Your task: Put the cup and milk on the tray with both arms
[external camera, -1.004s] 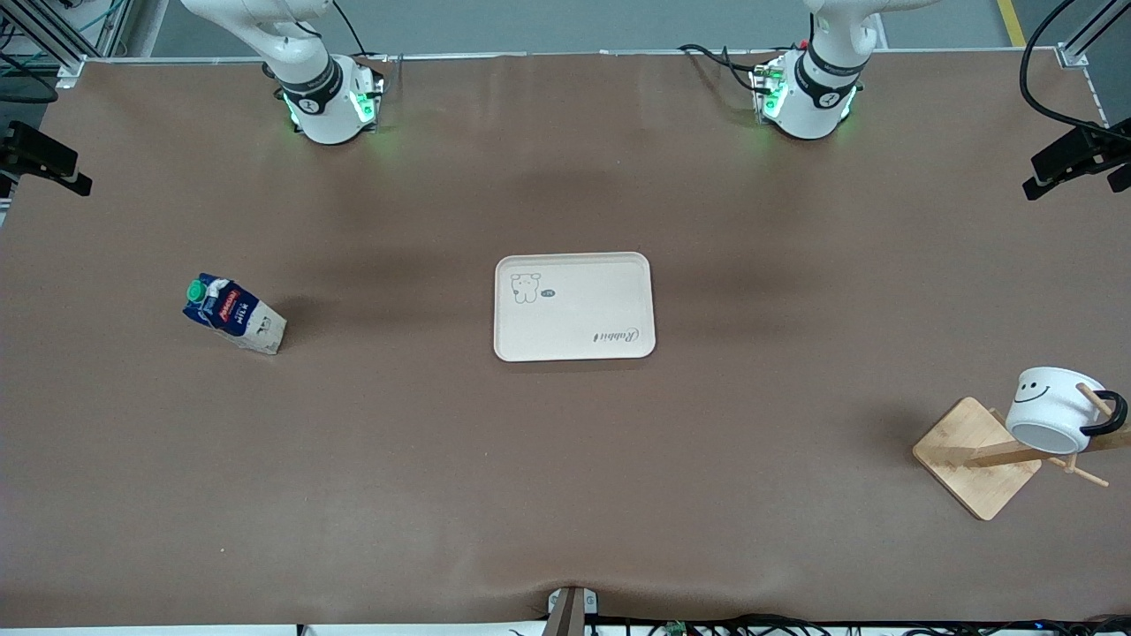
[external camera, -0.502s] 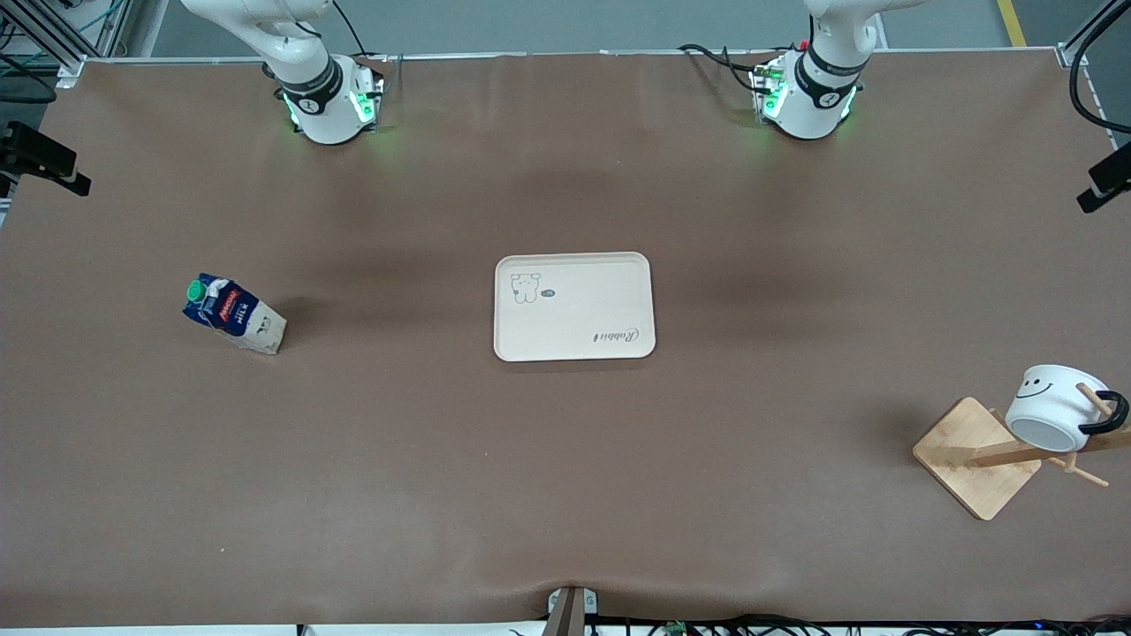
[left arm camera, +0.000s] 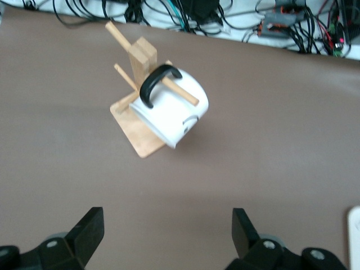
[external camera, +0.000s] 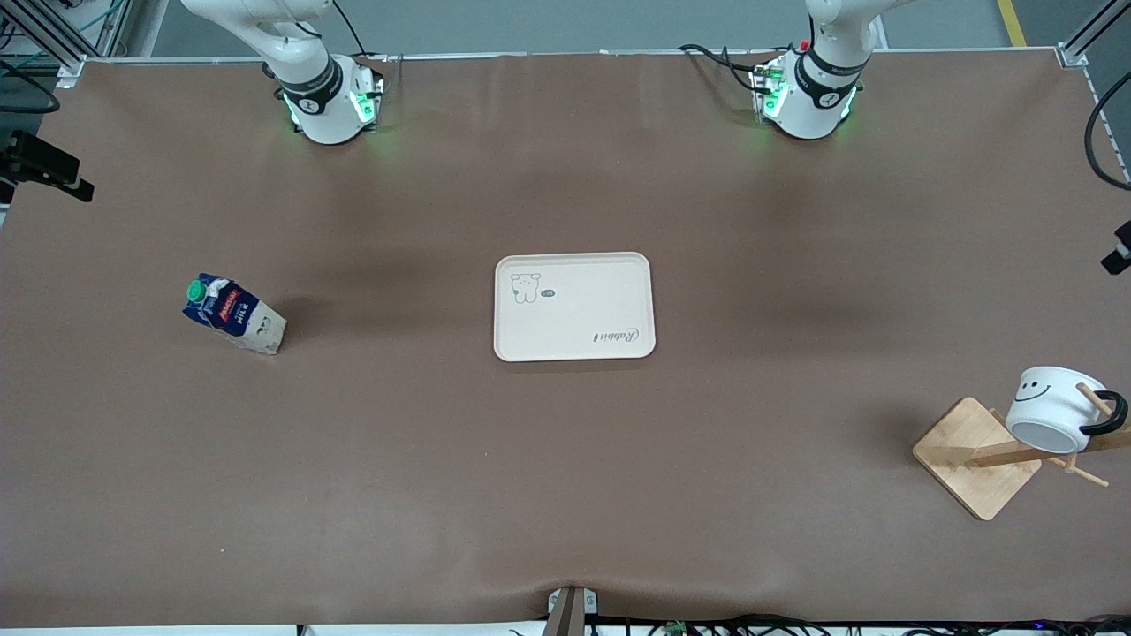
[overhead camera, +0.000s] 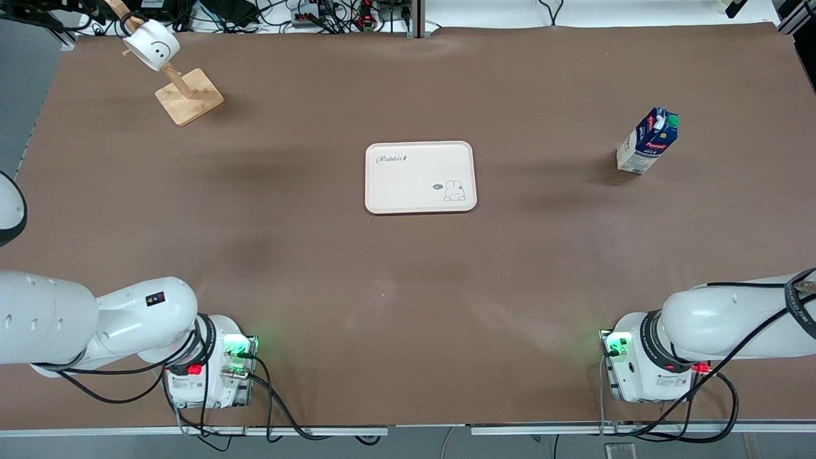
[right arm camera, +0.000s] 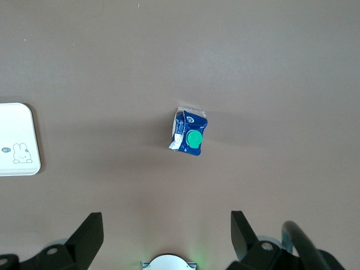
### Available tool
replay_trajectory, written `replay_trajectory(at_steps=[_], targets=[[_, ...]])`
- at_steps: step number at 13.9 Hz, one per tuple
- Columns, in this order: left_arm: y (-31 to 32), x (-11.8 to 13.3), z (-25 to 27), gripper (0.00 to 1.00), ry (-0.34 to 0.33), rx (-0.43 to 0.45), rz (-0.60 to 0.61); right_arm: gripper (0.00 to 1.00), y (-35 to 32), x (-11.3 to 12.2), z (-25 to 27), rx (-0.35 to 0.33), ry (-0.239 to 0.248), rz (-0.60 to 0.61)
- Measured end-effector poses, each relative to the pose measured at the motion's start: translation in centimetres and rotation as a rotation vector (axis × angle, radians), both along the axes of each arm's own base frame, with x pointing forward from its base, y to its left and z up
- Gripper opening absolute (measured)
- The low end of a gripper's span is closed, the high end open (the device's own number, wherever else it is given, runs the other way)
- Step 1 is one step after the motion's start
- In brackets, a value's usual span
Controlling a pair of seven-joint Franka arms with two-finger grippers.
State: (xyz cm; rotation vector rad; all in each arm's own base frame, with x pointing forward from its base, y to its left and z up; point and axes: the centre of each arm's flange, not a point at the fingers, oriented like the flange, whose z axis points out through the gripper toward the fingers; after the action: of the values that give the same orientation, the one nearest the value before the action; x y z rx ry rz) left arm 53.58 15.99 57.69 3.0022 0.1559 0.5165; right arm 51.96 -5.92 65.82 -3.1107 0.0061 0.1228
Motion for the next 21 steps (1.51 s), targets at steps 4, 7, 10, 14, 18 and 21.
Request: replay_trajectory(at_steps=[4,7,10,14,18,21], targets=[[-0.5,0.4,-4.1,1.0,-0.133,0.024,0.047,1.0,0.3,0.1,-0.1,0.0,0.001,0.006],[-1.5,0.5,-7.4,1.0,-0.18,0.003,0.08,1.0,0.3,0.4,-0.6,-0.001,0.012,0.005],[-1.0,0.9,-9.0,1.0,-0.217,-0.032,0.084,1.0,0.2,1.2,-2.1,-0.001,0.04,0.004],[0.4,1.5,-12.1,1.0,-0.299,-0.133,0.029,1.0,-0.1,2.0,-3.6,0.0,0.069,-0.001],[2.0,2.3,-15.6,1.0,-0.383,-0.175,-0.055,1.0,-0.3,2.6,-4.9,0.001,0.096,-0.005],[3.2,3.1,-16.8,1.0,-0.42,-0.178,-0.074,1.0,-0.8,3.3,-6.5,0.003,0.13,-0.013]])
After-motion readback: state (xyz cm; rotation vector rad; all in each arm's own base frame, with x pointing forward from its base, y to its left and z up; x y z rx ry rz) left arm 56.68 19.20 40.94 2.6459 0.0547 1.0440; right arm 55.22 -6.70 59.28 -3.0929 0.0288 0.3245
